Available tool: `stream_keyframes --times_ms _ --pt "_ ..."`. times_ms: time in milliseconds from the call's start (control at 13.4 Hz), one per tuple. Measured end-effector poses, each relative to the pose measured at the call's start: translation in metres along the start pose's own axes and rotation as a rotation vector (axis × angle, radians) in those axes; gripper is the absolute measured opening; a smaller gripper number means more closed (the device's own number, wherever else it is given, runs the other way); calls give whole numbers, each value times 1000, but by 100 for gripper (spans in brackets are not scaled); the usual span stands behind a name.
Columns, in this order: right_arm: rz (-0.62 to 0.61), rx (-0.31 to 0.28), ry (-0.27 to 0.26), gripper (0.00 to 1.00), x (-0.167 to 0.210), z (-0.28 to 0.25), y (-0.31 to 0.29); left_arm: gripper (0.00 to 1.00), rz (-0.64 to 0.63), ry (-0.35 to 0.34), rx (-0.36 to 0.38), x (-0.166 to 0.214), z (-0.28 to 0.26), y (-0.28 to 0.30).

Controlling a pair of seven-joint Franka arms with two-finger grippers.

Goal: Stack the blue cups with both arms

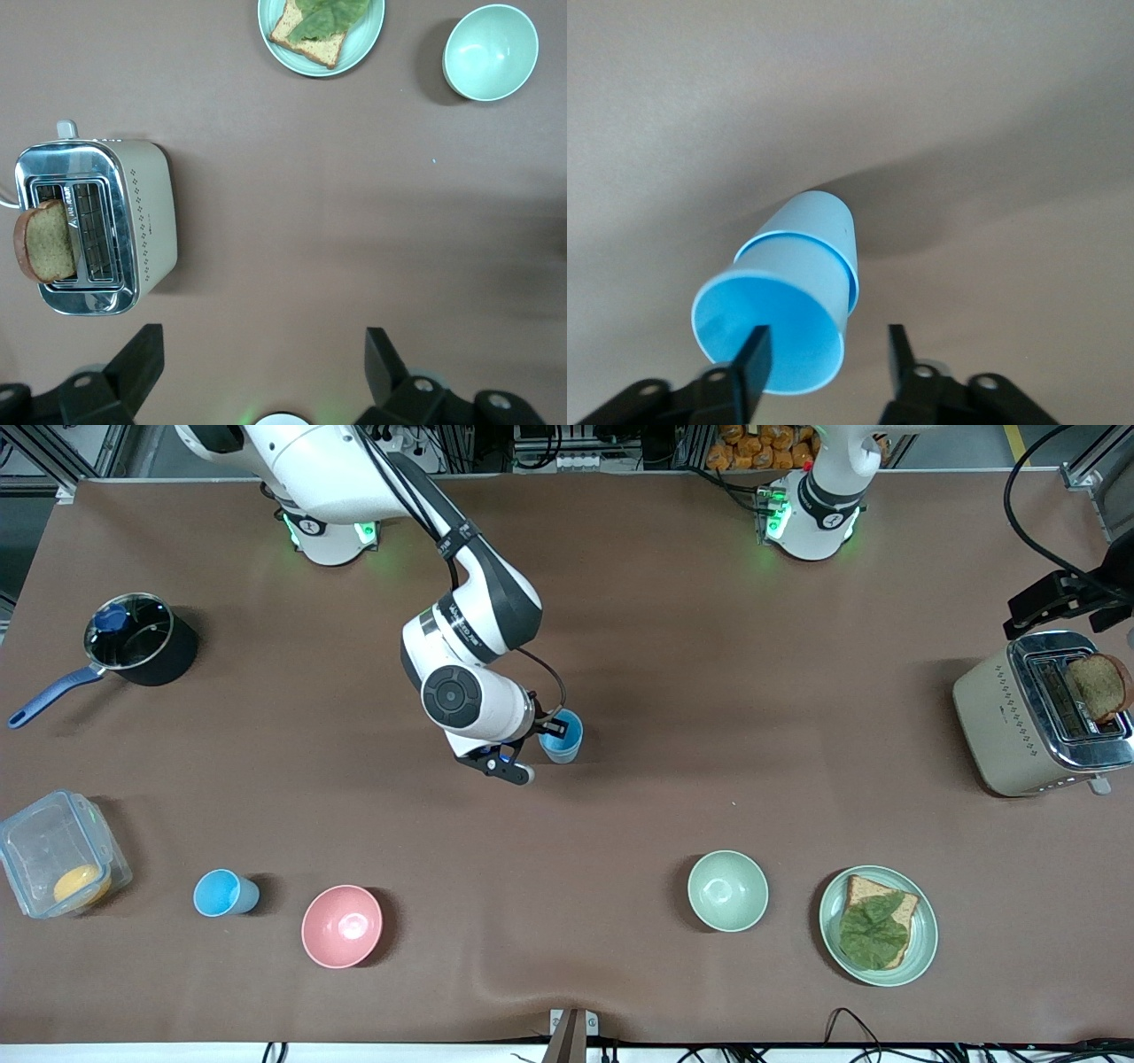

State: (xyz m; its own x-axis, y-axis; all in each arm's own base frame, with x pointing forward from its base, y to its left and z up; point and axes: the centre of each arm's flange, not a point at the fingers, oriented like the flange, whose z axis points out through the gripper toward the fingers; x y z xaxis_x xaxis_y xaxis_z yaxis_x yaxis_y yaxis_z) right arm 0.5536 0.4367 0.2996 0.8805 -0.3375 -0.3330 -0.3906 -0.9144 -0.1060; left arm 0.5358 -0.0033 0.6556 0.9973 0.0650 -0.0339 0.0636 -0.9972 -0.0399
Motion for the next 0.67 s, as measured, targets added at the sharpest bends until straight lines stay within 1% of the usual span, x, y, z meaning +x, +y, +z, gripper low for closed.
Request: stream_keyframes --times_ms 149,224,299,448,522,597,672 --pt "-16 6 14 90 16 -17 9 100 -2 2 -1 -6 -4 -2" --pt "-44 -5 9 100 29 -30 22 100 -5 0 -2 -9 -4 -4" --pt "-83 -30 14 100 45 -46 39 100 -8 -1 -2 -11 -4 -6" --pt "-177 -117 42 100 74 -85 80 100 -11 -3 -2 -11 -3 -7" --pt "-208 -146 48 100 84 -107 100 100 -12 -4 -2 -11 -3 -8" --pt "-237 -156 45 100 92 -128 119 100 -12 -7 -2 -11 -1 -8" --pt "-270 -154 39 100 100 -150 140 100 -12 -9 -2 -11 -1 -8"
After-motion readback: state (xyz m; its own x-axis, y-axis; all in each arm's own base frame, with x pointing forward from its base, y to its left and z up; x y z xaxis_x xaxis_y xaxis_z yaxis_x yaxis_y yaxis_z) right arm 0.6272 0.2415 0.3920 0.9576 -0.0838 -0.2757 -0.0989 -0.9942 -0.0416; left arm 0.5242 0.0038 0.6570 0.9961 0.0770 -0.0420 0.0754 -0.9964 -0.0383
